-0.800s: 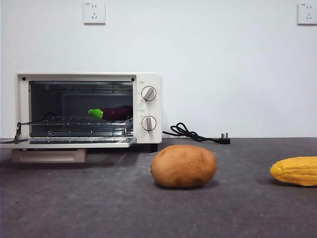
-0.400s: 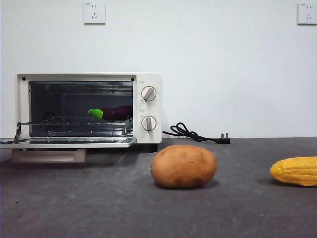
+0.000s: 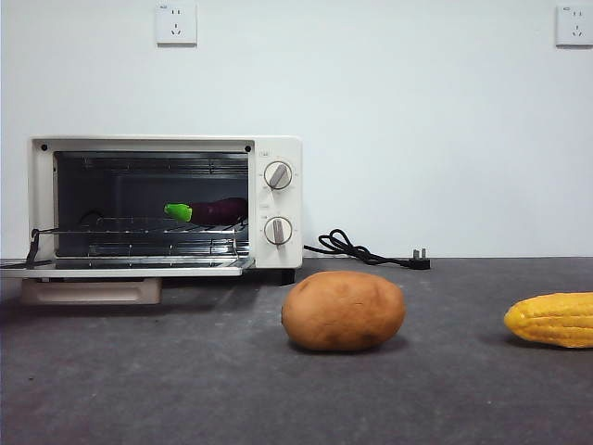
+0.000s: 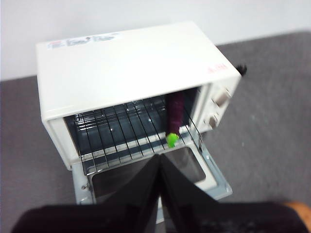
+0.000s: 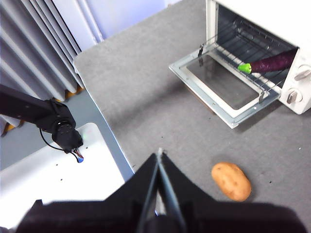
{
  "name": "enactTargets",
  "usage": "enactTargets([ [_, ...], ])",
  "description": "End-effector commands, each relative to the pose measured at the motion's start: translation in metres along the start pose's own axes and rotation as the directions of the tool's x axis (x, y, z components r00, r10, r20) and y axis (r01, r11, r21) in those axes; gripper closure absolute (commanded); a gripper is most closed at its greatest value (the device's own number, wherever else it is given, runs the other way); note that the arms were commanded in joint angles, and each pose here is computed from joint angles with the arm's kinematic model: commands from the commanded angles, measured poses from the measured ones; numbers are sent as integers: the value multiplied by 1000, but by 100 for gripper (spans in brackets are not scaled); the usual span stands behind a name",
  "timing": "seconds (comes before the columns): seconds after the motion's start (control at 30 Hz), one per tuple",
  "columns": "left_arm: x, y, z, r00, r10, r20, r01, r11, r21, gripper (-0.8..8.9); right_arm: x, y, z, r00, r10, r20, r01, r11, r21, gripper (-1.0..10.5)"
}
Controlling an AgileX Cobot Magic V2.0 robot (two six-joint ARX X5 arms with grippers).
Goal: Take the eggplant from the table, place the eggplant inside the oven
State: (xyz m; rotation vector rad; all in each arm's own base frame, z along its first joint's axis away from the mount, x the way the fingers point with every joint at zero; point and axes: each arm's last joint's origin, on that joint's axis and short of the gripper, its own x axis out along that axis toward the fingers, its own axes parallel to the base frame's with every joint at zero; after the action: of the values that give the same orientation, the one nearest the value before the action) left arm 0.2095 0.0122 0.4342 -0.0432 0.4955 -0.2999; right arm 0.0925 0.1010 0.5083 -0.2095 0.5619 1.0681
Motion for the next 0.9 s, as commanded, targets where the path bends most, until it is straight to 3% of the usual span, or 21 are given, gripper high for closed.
enactTargets([
  [0.03,27,38,-7,997,-42,-65,32,988,-151,821,-6,3,-6,1000,3,-12,-3,1000,-8,955],
  [0.2,76,88,-29,974,-81,-212,17,957,-290,821,-22,6,-12,996,-84,21,84,996,-18,955],
  [0.4,111,127,-56,941,-95,-326,-23,940,-340,821,-28,5,-22,977,-213,12,213,977,-16,955],
  [0.73,144,182,-107,893,-118,-434,-79,908,-411,820,-18,0,-31,962,-270,-43,269,963,-13,955],
  [0.9,160,198,-146,898,-171,-405,-51,875,-482,820,-19,-1,-31,949,-313,-47,312,950,-14,955],
])
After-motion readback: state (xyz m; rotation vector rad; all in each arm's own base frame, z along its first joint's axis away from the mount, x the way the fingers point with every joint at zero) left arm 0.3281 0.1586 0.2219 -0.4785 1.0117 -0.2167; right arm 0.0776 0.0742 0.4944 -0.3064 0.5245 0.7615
